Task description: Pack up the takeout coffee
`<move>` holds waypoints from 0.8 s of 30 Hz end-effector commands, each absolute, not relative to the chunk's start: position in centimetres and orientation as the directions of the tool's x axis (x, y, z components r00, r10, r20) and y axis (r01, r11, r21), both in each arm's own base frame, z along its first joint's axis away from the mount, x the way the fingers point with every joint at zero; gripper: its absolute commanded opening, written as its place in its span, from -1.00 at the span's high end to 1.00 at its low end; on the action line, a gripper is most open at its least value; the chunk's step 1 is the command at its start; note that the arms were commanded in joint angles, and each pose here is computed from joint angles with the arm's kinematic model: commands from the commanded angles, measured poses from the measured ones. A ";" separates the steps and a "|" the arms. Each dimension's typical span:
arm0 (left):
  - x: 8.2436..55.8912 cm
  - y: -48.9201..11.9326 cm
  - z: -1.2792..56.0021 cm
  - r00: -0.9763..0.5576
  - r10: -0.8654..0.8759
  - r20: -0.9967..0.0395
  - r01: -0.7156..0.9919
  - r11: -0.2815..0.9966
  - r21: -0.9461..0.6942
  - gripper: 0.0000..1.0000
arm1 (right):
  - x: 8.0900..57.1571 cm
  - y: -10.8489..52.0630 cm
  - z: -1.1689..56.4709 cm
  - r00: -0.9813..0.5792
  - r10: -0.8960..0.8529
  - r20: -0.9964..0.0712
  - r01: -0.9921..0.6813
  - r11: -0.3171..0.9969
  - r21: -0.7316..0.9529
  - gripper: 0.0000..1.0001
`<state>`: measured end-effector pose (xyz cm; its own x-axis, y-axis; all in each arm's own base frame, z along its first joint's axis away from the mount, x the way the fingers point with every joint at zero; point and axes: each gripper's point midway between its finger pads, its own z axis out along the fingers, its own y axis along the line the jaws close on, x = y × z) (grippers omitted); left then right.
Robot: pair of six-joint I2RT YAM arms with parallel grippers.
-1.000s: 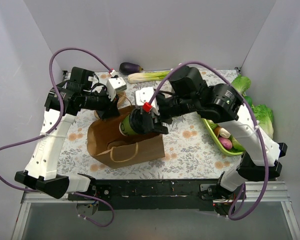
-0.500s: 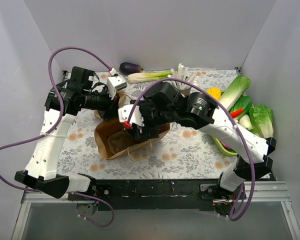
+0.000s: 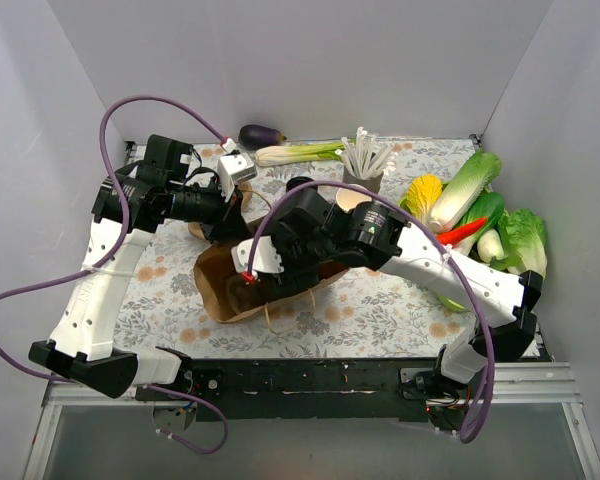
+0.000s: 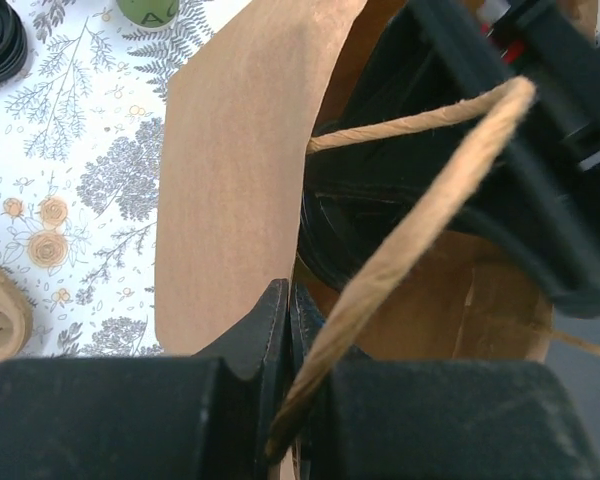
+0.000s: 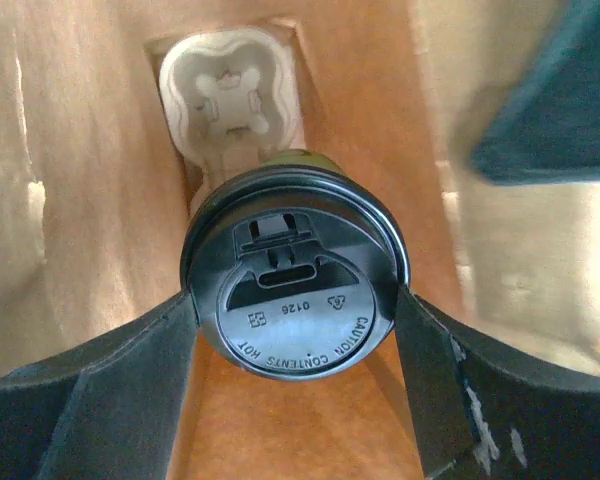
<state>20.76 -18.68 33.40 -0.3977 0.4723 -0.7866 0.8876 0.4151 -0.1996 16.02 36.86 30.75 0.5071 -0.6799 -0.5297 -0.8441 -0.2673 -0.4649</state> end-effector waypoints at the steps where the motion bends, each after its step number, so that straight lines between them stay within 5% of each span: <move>1: 18.7 -19.3 35.4 -0.375 0.422 -0.825 0.903 0.366 -0.224 0.96 | 14.6 35.2 30.1 0.576 -0.669 -0.470 -0.795 -0.327 -0.510 0.97; 9: 17.1 -20.1 35.1 -0.388 0.381 -0.839 0.910 0.305 -0.282 -0.21 | 12.4 32.7 28.1 0.613 -0.678 -0.405 -0.762 -0.374 -0.529 0.97; 16: 16.0 -20.7 39.1 -0.296 0.303 -0.906 0.945 0.231 -0.231 -0.53 | 11.8 30.3 26.6 0.624 -0.689 -0.368 -0.751 -0.398 -0.527 0.97; 24: 21.2 -19.8 44.0 -0.197 0.153 -0.968 0.862 0.497 -0.097 -0.64 | 11.6 28.7 26.3 0.659 -0.670 -0.343 -0.717 -0.420 -0.557 0.97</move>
